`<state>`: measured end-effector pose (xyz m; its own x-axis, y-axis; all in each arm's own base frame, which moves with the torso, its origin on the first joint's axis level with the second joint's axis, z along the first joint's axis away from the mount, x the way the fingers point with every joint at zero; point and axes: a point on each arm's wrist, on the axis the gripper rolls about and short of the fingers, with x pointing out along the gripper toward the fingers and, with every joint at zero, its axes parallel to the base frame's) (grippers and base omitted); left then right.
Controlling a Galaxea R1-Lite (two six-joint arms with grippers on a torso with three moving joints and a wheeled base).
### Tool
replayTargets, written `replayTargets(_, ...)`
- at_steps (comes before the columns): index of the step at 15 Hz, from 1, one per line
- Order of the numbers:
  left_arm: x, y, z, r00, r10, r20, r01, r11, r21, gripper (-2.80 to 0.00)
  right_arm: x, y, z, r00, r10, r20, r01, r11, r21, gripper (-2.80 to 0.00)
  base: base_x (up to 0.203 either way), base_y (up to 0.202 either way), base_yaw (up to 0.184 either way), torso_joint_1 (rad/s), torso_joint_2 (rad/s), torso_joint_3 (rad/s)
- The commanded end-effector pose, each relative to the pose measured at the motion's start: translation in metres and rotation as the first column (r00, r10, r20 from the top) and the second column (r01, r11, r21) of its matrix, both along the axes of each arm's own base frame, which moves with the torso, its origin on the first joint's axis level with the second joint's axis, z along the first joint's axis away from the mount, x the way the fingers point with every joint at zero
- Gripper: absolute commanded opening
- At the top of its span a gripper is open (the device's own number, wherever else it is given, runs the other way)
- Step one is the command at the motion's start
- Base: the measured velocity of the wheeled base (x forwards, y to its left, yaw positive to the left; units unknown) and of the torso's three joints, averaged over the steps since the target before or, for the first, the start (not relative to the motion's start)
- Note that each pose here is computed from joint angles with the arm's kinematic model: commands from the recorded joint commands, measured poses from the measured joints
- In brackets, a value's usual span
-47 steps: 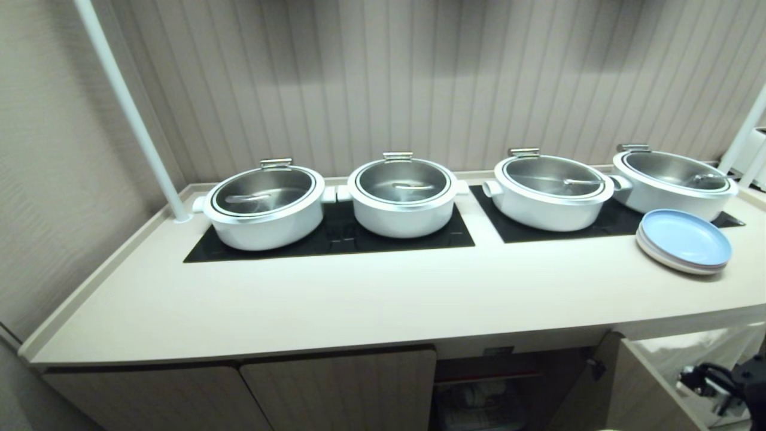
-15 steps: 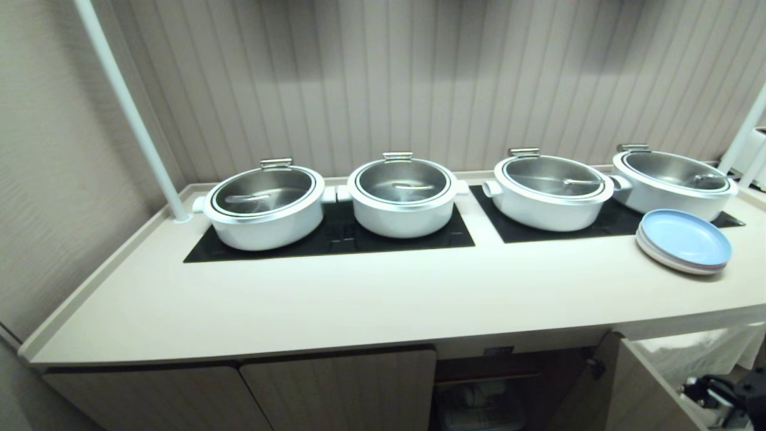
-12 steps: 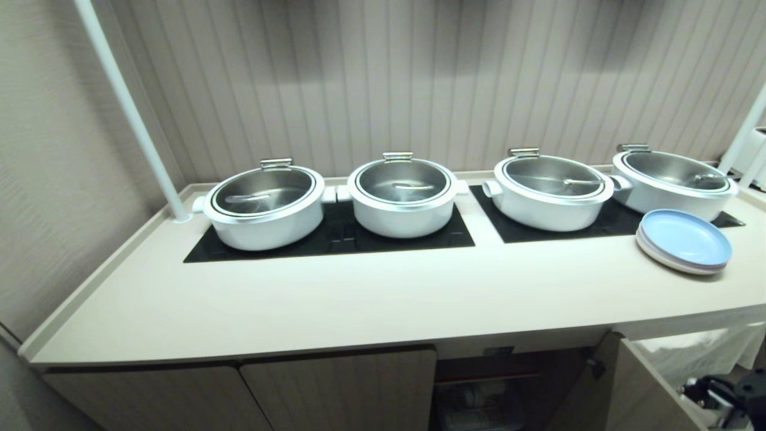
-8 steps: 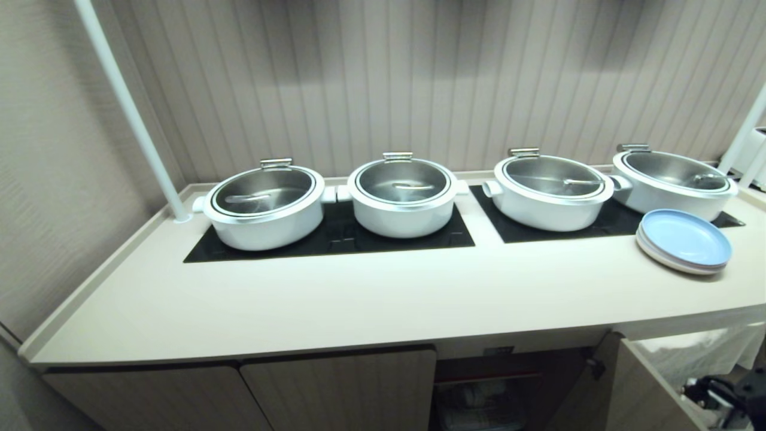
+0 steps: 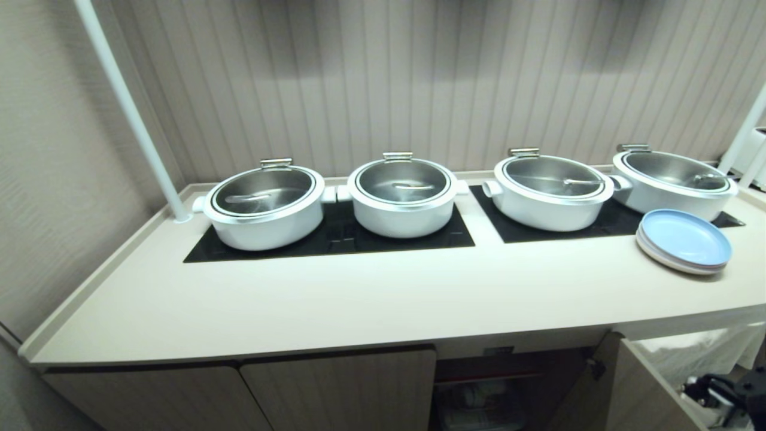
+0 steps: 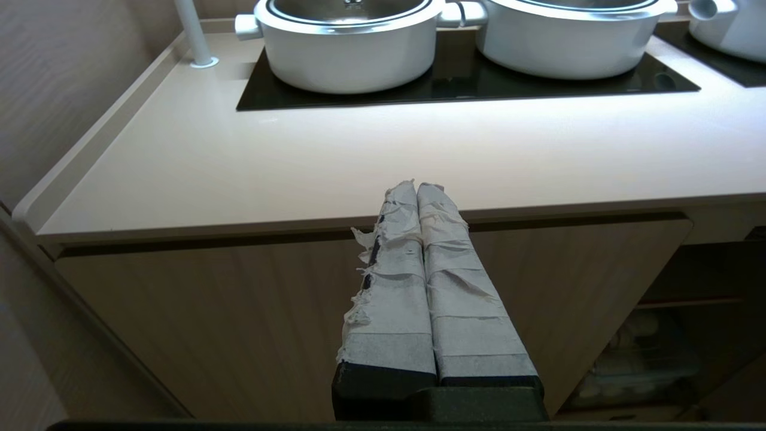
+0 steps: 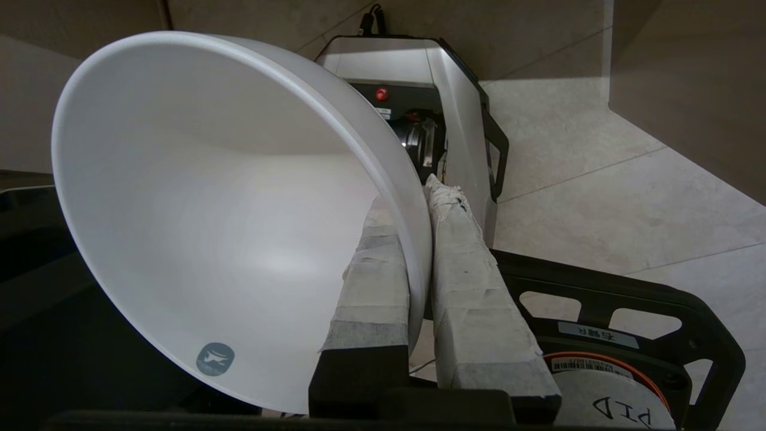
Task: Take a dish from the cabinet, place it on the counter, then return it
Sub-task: Put it back into the cabinet
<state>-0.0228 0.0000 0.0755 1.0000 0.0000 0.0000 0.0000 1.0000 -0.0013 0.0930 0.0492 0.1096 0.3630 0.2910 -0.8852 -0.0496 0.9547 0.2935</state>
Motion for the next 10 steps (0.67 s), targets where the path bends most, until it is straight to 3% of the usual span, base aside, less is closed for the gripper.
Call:
replayTargets(1, 0.0000, 0.0000, 0.0001, 1.000, 0.001, 0.002, -0.001, 1.000, 0.000, -2.80, -0.0003, -0.0001, -0.0007, 1.000, -0.002, -0.006, 0.002, 1.000, 0.000, -2.80, 0.000, 0.000, 0.000, 0.000, 0.00, 0.000)
replayTargets(10, 0.0000, 0.0000, 0.0001, 1.000, 0.000, 0.002, 0.000, 1.000, 0.000, -2.80, -0.0005, -0.0007, -0.0011, 1.000, -0.014, -0.002, 0.014, 1.000, -0.016, -2.80, 0.000, 0.000, 0.000, 0.000, 0.00, 0.000)
